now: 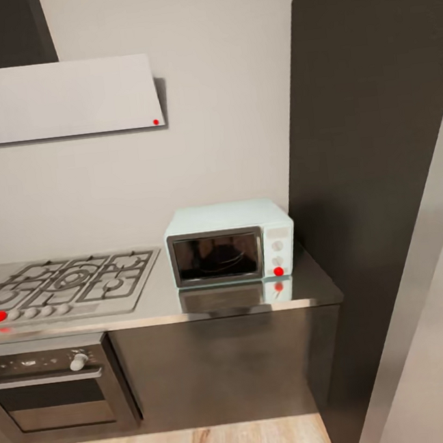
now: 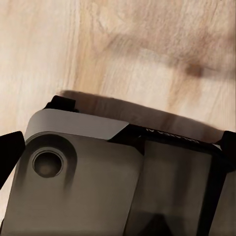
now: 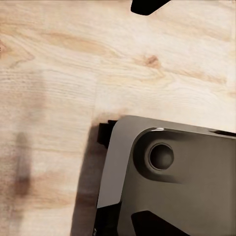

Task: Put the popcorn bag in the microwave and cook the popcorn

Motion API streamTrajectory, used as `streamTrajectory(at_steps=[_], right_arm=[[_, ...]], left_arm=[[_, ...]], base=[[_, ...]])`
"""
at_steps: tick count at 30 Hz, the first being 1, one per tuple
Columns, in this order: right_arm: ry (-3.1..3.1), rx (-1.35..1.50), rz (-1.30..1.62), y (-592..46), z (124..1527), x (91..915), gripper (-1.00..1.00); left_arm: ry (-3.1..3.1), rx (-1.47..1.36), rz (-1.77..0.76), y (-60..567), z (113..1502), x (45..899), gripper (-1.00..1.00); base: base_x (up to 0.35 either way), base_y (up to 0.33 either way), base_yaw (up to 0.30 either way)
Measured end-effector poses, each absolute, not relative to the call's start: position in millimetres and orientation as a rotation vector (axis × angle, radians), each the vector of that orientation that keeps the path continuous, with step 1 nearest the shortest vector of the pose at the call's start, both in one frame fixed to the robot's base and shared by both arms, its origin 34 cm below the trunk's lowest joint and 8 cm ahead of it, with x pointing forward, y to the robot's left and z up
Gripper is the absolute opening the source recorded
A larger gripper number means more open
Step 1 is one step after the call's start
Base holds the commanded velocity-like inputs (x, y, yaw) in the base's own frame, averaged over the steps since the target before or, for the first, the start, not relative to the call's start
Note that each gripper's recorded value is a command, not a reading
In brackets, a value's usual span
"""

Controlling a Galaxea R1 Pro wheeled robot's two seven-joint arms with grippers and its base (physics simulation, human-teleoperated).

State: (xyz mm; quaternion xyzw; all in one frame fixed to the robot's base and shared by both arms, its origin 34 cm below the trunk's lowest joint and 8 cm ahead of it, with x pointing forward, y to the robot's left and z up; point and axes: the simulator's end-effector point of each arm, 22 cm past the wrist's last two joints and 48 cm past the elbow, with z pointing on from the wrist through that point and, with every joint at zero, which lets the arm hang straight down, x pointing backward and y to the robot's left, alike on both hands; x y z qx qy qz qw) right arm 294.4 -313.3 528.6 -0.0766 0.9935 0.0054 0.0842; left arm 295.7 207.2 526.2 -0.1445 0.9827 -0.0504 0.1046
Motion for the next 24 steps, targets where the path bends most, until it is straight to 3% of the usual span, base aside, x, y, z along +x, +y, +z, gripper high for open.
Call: streamTrajectory(at_steps=[24], right_arm=[[2.962,-0.231,0.025,-308.9,528.3,294.8,1.0]], left_arm=[[2.901,-0.418,-0.15,206.4,526.1,295.2,1.0]], base=[[0.026,-0.004,0.0]])
